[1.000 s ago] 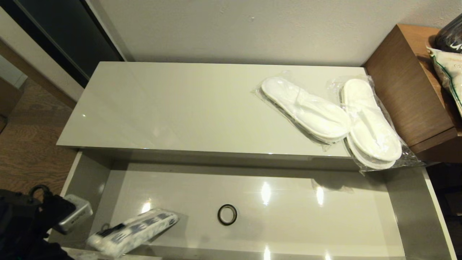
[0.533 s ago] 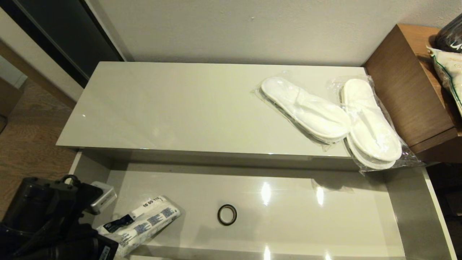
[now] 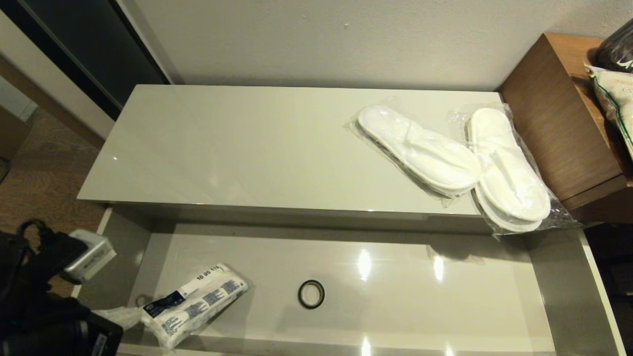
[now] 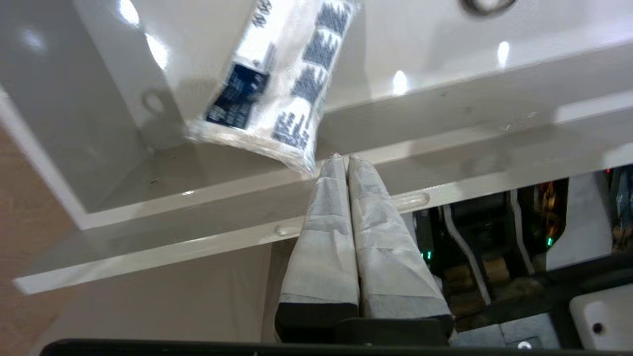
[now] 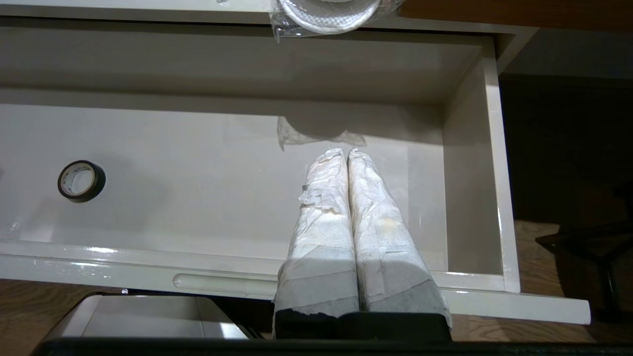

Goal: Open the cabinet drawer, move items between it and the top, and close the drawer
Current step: Pick up the disposable slippers on the table

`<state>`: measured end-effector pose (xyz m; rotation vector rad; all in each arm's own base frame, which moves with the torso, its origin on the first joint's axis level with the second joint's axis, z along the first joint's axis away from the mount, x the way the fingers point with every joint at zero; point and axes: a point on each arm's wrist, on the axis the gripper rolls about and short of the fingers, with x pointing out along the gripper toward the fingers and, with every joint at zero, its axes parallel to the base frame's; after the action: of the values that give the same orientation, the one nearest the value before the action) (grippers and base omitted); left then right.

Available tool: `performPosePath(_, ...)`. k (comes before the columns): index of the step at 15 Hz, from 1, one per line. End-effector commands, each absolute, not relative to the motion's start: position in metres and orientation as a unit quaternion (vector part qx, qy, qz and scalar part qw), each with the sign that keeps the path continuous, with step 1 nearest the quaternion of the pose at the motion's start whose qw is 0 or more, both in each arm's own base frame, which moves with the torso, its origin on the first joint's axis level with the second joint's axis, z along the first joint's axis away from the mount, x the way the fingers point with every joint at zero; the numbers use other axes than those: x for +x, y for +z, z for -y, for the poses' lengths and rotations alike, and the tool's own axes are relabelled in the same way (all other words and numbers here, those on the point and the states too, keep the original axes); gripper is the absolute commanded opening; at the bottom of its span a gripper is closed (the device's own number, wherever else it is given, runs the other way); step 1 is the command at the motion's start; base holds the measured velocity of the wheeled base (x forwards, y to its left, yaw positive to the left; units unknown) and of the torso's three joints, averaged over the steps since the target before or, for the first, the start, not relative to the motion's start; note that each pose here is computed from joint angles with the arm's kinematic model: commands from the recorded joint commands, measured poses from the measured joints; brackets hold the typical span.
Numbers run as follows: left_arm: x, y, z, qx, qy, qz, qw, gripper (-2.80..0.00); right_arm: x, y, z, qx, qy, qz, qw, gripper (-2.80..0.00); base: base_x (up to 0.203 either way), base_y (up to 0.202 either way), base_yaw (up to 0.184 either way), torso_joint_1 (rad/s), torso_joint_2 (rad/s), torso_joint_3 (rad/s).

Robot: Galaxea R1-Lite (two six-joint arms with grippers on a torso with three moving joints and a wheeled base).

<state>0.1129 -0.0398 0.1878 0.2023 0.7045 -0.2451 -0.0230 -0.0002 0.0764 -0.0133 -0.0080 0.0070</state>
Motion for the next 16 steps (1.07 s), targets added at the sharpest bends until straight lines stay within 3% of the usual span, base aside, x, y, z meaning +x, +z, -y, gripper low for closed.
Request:
performPosePath(1,0.100,0.196,0.034,0.092,-0.115,-0.317,0.937,-2.80,-0.023,0.076,0.000,-0.007,0.004,0.005,1.000,-2.80,0.000,0.000,0.000,0.000,0.00,0.000)
performPosePath(4,0.054,0.205,0.015,0.092,-0.088,-0.289,0.949,-2.80,-0.023,0.076,0.000,-0.007,0.004,0.005,1.000,-2.80,0.000,0.000,0.000,0.000,0.00,0.000)
performPosePath(7,-0.031,0.213,-0.012,0.083,-0.023,-0.301,0.950,-2.80,-0.023,0.076,0.000,-0.007,0.004,0.005,1.000,-2.80,0.000,0.000,0.000,0.000,0.00,0.000)
performPosePath(11,-0.125,0.203,-0.007,0.047,0.080,-0.279,0.956,-2.80,-0.023,0.076,0.000,-0.007,0.004,0.005,1.000,-2.80,0.000,0.000,0.000,0.000,0.00,0.000)
performPosePath(16,-0.171,0.156,-0.004,0.053,0.084,-0.289,0.952,-2.80,-0.023,0.076,0.000,-0.007,0.004,0.005,1.000,-2.80,0.000,0.000,0.000,0.000,0.00,0.000)
